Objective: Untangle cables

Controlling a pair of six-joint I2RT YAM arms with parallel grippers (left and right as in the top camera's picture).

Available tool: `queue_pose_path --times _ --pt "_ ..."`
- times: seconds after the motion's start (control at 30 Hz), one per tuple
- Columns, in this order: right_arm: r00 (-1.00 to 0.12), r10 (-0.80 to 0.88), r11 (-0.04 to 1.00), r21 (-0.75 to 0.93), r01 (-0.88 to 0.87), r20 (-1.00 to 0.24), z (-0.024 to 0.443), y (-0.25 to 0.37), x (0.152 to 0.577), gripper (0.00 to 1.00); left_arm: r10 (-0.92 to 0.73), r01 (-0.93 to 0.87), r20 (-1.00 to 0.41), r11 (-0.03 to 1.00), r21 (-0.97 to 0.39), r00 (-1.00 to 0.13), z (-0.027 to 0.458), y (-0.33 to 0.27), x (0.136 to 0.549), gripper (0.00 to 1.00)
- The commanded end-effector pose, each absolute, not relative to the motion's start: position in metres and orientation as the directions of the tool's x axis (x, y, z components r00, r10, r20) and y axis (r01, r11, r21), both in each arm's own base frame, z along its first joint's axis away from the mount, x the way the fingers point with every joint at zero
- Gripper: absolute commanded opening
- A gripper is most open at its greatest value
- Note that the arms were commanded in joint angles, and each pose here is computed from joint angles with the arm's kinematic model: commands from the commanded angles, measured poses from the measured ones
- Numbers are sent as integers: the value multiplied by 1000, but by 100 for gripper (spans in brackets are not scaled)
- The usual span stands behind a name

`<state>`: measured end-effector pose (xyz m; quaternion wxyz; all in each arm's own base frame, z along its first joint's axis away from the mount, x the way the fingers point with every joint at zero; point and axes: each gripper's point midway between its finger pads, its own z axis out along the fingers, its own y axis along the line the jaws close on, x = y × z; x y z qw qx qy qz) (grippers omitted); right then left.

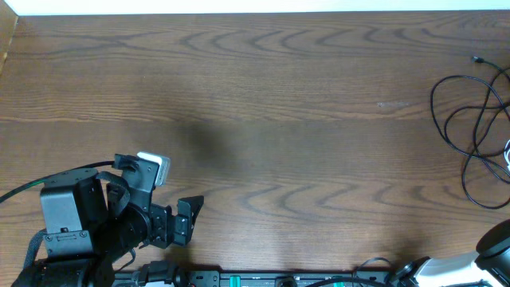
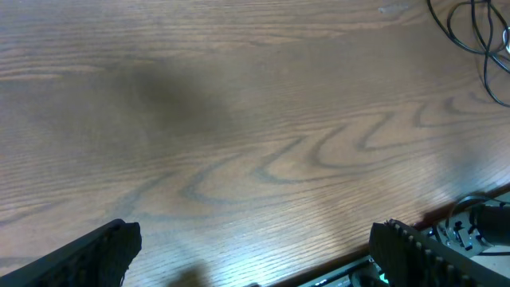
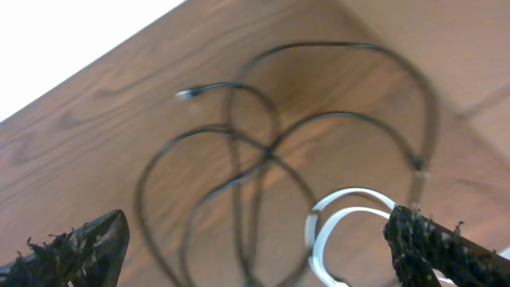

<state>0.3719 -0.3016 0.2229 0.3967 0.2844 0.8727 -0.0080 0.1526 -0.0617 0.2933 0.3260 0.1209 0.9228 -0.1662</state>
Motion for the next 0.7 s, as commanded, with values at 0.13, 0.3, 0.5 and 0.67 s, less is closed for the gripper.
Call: queue_pose_path --times 0.13,0.3,0.5,0.67 --pt "-705 128 991 121 61 -698 225 -188 410 99 138 367 -659 903 -223 -740 298 -67 148 98" --pt "-665 -82 996 -39 -79 -742 267 -136 413 99 170 352 -700 928 -123 -693 308 -56 140 98" --pt "-487 -173 977 -88 -192 -856 360 -72 359 99 179 323 -757 945 -45 -628 317 -47 123 98" --pt "-393 -151 962 -44 -270 -907 404 -22 290 99 179 324 -792 946 -26 -584 322 -47 111 98"
